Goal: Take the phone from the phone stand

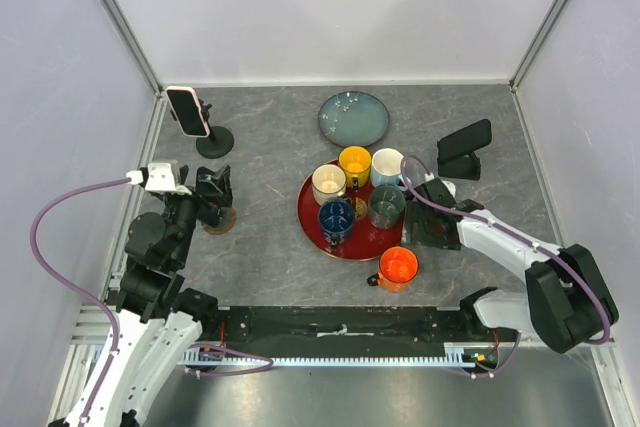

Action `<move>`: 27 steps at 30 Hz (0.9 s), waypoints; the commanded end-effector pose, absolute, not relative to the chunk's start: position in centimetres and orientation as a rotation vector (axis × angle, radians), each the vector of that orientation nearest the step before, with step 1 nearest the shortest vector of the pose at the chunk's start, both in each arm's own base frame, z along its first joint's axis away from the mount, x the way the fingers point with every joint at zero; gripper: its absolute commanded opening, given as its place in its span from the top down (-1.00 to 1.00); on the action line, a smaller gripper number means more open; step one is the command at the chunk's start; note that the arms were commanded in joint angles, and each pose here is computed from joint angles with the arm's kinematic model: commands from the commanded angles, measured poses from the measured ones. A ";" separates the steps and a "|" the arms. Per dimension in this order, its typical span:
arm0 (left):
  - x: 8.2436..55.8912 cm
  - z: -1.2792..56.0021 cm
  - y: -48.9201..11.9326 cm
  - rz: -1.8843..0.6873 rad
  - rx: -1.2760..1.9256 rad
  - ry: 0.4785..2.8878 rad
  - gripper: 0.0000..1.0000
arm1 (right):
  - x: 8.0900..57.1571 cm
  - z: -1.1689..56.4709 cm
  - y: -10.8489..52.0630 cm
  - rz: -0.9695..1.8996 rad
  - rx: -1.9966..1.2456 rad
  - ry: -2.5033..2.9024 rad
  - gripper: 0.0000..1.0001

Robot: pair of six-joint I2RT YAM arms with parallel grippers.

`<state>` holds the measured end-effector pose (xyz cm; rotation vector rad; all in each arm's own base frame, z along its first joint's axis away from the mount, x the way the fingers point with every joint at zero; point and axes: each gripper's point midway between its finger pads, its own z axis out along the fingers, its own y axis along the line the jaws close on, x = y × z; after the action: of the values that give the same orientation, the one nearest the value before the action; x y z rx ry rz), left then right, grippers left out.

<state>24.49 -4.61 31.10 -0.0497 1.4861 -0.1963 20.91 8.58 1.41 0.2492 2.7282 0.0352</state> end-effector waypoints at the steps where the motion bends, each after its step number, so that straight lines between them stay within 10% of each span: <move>1: 23.9 33.4 -4.5 -0.231 -0.072 1.430 -0.98 | 23.9 2.5 12.5 0.201 0.253 2.649 -0.96; 27: 24.0 32.9 -4.4 -0.218 -0.075 1.439 -0.98 | 32.4 5.5 26.3 0.463 -0.138 2.533 -0.96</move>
<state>24.44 -4.59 31.14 -0.0506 1.4842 -0.1968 29.96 22.93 2.50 -0.1115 2.6616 0.2925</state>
